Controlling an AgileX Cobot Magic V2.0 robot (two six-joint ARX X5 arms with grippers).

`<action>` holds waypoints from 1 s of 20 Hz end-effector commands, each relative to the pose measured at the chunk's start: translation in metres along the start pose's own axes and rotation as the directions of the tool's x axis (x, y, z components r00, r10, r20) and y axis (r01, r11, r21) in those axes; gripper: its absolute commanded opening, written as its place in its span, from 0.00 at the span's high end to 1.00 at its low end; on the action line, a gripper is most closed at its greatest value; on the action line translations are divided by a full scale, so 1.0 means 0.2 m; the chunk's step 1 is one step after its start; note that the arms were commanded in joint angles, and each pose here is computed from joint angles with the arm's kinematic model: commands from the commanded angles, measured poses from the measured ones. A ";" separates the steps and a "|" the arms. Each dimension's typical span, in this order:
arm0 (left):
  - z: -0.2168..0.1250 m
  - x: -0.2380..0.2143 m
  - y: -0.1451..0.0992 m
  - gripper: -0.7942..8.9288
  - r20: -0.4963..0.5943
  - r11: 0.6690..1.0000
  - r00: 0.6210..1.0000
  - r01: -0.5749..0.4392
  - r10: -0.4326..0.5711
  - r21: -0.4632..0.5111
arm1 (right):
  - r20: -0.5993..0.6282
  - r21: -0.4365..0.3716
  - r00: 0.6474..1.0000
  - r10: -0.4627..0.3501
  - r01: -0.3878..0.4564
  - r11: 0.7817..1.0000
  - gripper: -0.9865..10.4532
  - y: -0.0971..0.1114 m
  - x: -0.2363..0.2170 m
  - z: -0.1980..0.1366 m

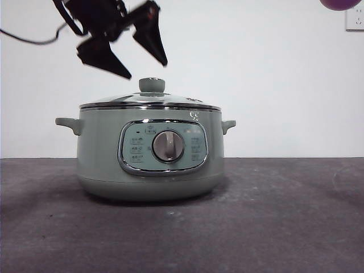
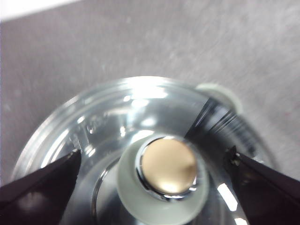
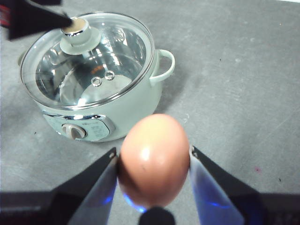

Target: Pick up the egg,open the lid,put the egg in the pot,close the lid

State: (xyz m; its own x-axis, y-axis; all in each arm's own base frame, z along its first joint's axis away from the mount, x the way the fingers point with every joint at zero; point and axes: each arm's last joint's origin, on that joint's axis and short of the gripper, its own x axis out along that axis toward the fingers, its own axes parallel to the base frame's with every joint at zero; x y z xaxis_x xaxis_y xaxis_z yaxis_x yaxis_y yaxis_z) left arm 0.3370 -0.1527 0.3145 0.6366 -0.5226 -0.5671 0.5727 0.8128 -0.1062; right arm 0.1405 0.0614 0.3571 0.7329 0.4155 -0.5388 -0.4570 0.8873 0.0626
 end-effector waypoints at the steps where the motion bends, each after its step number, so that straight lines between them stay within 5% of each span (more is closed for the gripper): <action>1: -0.02 0.07 0.00 0.27 -0.024 1.000 1.000 -0.018 0.018 0.000 | 0.011 -0.003 1.000 -0.001 0.001 1.000 0.93 0.00 0.00 0.00; 5: -0.04 0.11 -0.03 0.29 -0.038 1.000 0.999 -0.021 0.022 0.004 | 0.010 -0.003 1.000 -0.001 0.002 1.000 0.93 0.00 0.00 0.00; 9: -0.04 0.11 -0.06 0.60 -0.052 1.000 0.999 -0.008 0.009 0.010 | 0.011 -0.003 1.000 -0.001 0.002 1.000 0.93 0.00 0.00 0.00; 16: -0.04 0.11 -0.07 0.93 -0.045 0.999 0.999 -0.004 0.002 -0.036 | 0.010 -0.003 1.000 -0.002 0.002 1.000 0.93 0.00 0.00 0.00; 20: -0.04 0.11 -0.07 0.93 -0.044 0.999 0.999 -0.002 0.000 -0.036 | 0.010 -0.004 1.000 0.000 0.000 1.000 0.93 0.00 0.00 0.00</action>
State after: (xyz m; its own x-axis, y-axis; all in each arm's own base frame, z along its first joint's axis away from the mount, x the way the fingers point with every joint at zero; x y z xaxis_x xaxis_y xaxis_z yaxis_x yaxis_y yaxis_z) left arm 0.3389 -0.1715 0.2981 0.6164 -0.5019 -0.6068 0.5587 0.8217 -0.1121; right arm 0.1406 0.0615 0.3571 0.7329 0.4155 -0.5388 -0.4570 0.8873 0.0626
